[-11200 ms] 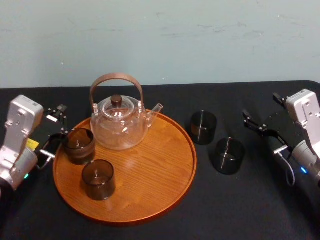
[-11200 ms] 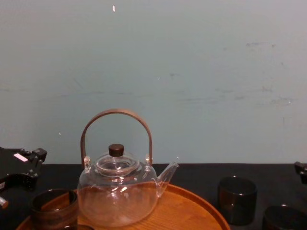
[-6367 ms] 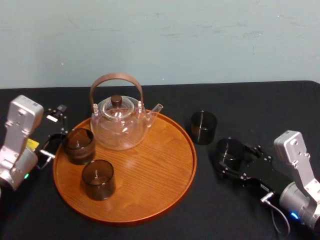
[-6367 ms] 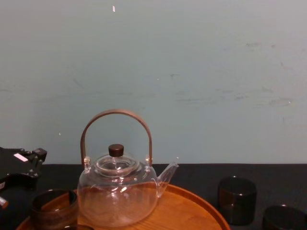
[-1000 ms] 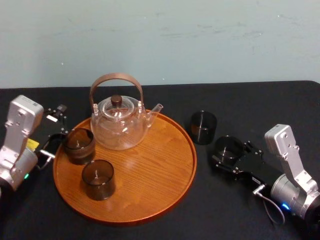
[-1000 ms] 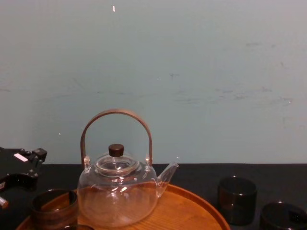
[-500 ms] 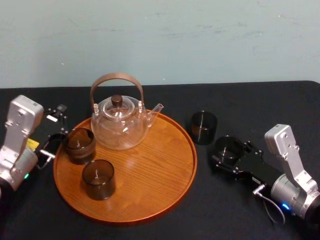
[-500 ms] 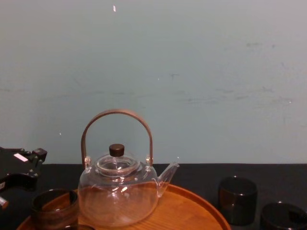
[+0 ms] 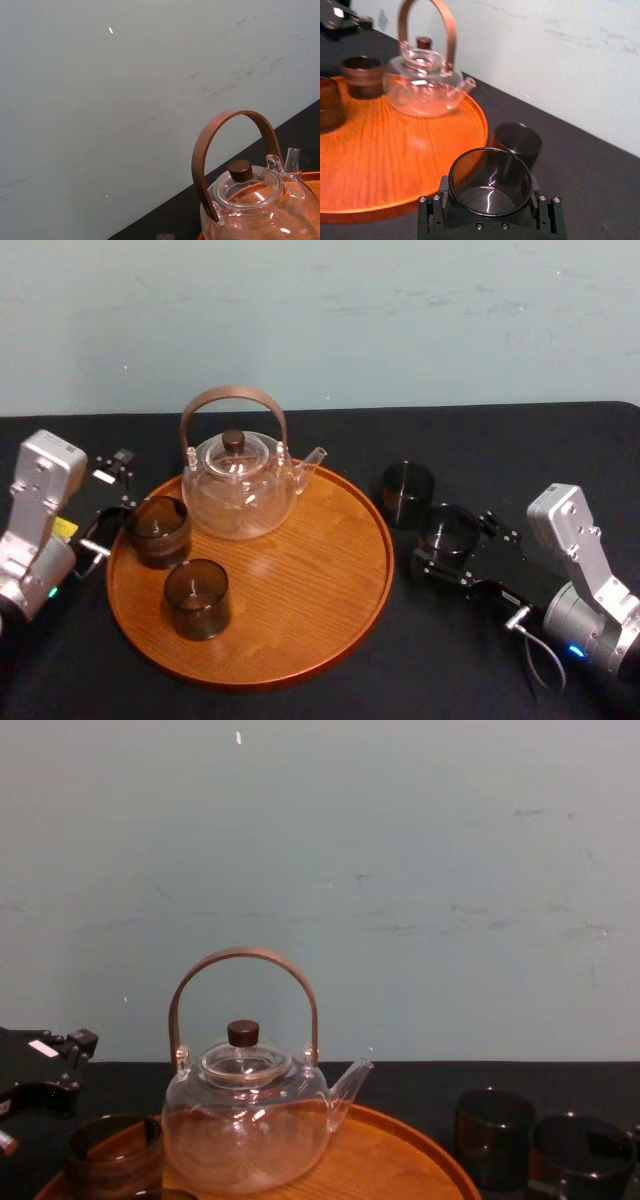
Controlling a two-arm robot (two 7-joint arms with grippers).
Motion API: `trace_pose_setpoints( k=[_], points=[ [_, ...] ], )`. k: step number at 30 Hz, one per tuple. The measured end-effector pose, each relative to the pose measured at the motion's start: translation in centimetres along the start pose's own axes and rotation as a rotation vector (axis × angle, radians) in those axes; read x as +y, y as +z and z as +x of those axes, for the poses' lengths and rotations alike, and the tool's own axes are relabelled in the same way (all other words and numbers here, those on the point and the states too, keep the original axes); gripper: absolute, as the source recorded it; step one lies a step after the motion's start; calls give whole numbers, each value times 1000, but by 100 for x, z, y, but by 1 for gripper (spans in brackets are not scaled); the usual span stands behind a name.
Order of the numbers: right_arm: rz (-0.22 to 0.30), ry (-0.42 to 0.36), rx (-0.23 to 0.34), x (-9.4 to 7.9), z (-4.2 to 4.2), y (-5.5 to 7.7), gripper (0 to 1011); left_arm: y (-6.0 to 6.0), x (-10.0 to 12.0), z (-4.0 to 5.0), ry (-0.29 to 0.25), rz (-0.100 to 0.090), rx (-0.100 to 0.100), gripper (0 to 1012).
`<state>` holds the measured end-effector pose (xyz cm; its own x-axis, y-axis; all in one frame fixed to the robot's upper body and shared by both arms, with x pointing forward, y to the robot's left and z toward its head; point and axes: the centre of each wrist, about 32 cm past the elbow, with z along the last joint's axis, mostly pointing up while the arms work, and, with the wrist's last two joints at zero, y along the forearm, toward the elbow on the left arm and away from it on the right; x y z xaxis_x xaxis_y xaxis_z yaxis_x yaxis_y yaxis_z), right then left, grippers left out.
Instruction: Pick up the glass from the table and place it on the tray.
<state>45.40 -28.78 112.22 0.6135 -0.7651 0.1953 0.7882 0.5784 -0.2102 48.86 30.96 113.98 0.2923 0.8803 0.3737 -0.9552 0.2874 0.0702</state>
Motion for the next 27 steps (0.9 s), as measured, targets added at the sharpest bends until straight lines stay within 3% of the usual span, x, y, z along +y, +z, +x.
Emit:
trace_pose_setpoints(
  k=[13,22,27],
  points=[
    [64,97,-46,25,-231,244,914,0,0,0,0,0,0,0],
    [87,178,-49,248,-388,317,914,0,0,0,0,0,0,0],
    [88,202,-48,332,-433,327,914,0,0,0,0,0,0,0]
  ],
)
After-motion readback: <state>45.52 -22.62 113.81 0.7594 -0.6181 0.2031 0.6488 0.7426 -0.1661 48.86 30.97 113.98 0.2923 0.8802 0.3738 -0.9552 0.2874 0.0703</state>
